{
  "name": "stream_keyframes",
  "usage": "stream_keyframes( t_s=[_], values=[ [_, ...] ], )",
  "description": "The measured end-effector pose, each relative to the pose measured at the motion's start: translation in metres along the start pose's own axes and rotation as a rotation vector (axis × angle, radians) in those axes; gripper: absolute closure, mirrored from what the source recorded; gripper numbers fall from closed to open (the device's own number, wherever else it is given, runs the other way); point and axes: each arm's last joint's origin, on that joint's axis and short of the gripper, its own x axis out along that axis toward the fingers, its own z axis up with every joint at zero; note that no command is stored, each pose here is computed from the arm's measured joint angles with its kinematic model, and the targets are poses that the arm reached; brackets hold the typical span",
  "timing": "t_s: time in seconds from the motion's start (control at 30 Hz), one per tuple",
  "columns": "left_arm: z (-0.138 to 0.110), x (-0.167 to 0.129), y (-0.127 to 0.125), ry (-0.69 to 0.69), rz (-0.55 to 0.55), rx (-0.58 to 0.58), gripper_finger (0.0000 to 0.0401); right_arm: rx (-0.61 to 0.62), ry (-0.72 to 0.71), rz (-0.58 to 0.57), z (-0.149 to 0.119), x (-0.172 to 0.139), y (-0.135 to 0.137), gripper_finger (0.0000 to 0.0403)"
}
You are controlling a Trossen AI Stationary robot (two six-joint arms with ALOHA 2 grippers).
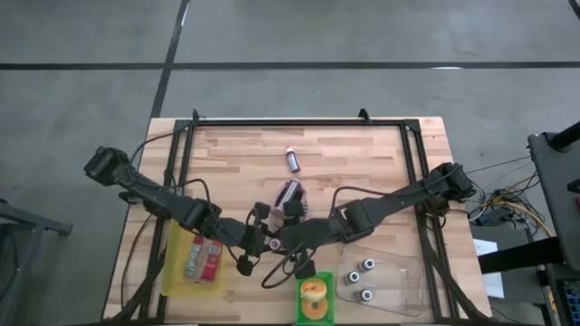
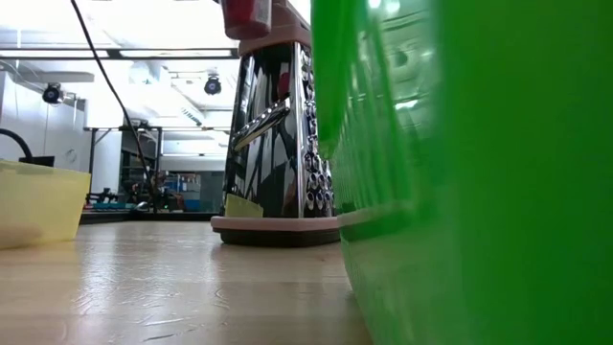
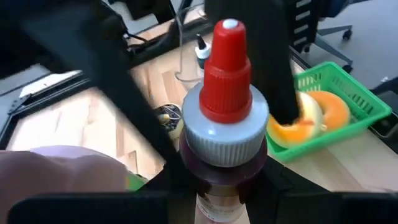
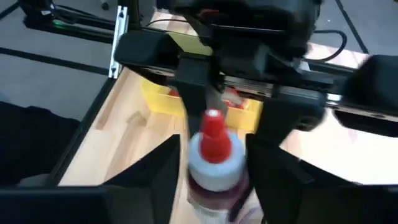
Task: Pick & Place Food Item
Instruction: Put the red food coloring bottle into the transparent bin
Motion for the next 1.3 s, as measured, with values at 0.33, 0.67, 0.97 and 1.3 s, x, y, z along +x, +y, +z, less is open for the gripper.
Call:
stream_keyframes(
  t_s=[0.33,0.67,0.97,1.3],
  values=[
    [0.0007,0.0001,0.0007,-0.007,0.004,0.001,0.0312,-0.042,-0.004,-0.009,-0.0015,0.0007,0.0039,0.0296],
    [0.0002,0.0005,0.0006,-0.003,0.005,0.016,0.0312,-0.067,-0.001,-0.057,-0.004,0.0004,0.0082,0.0296],
    [0.0002,0.0005,0.0006,-0.003,0.005,0.016,0.0312,-0.069,0.002,-0.06,-0.0044,0.0005,0.0081,0.0296],
    [0.0002,0.0004,0.0005,-0.003,0.004,0.016,0.0312,-0.068,0.004,-0.059,-0.0046,0.0005,0.0082,0.0296]
  ],
)
